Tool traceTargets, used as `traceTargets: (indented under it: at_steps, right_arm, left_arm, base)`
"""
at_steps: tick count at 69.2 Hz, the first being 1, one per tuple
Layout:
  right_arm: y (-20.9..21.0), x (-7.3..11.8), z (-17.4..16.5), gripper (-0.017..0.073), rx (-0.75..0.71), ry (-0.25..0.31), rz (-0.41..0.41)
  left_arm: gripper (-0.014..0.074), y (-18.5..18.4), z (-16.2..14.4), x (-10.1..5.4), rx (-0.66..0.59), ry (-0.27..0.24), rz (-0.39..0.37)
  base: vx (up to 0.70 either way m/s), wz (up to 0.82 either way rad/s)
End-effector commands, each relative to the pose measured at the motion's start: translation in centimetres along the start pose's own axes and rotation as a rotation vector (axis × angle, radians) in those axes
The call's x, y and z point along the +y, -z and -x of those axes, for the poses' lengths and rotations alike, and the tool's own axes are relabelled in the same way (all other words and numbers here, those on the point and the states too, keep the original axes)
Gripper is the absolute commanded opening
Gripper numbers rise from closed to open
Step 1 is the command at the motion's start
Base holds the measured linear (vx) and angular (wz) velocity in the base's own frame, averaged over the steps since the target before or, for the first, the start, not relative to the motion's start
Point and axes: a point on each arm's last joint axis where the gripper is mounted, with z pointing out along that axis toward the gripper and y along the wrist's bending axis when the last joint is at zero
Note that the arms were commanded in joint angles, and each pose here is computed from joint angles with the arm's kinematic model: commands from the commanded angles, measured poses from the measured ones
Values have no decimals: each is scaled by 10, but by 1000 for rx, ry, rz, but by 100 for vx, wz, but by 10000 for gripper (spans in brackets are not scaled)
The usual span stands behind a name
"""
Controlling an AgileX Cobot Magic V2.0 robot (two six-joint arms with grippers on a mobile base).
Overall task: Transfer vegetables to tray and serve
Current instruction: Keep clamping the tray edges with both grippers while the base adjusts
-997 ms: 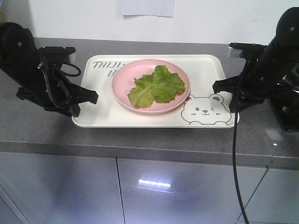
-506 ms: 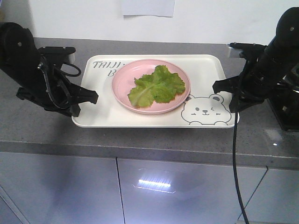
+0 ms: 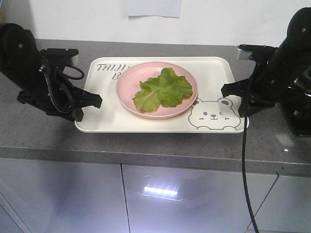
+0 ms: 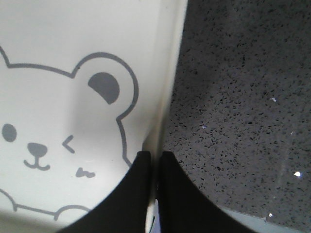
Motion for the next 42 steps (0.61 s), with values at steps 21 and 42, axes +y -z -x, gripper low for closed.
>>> traceTargets:
  at_steps: [21,42]
  right_arm:
    - [34,21,4,-4,-145,32,110]
    - [34,21,4,-4,-145,32,110]
  left_arm:
    - [-6,34,8,-23,-153,-14,-131]
    - [-6,34,8,-23,-153,-14,-131]
  base:
    - [0,0]
    - [0,0]
